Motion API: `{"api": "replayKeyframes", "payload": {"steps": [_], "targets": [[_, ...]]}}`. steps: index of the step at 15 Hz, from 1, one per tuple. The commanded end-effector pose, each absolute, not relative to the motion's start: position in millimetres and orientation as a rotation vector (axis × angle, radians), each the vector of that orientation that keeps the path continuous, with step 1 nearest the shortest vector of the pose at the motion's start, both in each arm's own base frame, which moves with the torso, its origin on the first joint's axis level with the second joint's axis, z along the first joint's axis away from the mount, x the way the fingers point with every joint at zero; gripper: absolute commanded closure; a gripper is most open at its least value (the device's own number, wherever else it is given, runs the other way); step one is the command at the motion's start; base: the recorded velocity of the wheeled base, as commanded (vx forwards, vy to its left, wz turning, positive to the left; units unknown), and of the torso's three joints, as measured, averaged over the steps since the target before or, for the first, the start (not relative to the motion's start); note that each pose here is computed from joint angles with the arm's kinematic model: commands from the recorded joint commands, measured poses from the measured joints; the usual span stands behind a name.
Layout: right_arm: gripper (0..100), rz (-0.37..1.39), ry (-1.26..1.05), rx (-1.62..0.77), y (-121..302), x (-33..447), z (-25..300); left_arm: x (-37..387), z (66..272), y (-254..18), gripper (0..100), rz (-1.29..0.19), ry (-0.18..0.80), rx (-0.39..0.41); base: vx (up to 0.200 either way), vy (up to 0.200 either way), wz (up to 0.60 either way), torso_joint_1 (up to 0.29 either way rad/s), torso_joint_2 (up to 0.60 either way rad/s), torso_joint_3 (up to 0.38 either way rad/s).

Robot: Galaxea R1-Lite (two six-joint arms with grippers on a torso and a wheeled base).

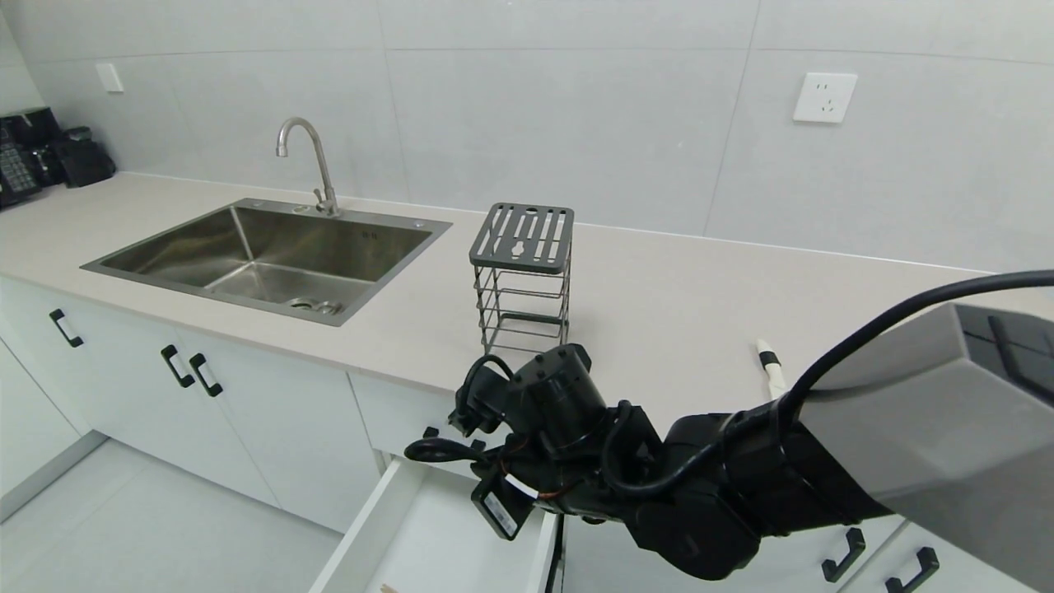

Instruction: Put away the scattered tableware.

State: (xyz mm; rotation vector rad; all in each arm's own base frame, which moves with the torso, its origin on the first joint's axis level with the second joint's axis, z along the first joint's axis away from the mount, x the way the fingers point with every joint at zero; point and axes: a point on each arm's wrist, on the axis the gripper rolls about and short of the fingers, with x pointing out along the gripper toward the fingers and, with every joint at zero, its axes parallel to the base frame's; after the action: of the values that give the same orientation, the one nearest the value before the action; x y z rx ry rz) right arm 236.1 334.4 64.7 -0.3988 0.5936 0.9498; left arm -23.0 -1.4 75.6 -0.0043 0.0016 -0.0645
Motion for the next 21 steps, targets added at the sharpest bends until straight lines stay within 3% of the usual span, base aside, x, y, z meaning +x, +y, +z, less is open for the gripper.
{"api": "replayKeyframes", "payload": {"steps": [1,7,21], "targets": [[100,0.967,0.601,-0.411,338.1,237.6,68.5,-22.8,75.6,-1.4,0,-0.064,0.003,-0.005,0.0,0.0,0.0,0.061,-0.01,0.051],[100,0.975,0.629,-0.455,344.4,241.3,67.3,-22.8,75.6,-1.4,0,-0.064,0.003,-0.005,0.0,0.0,0.0,-0.027,0.06,0.038],[100,0.993,0.616,-0.455,359.4,245.1,59.9,-22.8,75.6,-1.4,0,-0.064,0.003,-0.005,0.0,0.0,0.0,-0.192,0.49,0.296]]}}
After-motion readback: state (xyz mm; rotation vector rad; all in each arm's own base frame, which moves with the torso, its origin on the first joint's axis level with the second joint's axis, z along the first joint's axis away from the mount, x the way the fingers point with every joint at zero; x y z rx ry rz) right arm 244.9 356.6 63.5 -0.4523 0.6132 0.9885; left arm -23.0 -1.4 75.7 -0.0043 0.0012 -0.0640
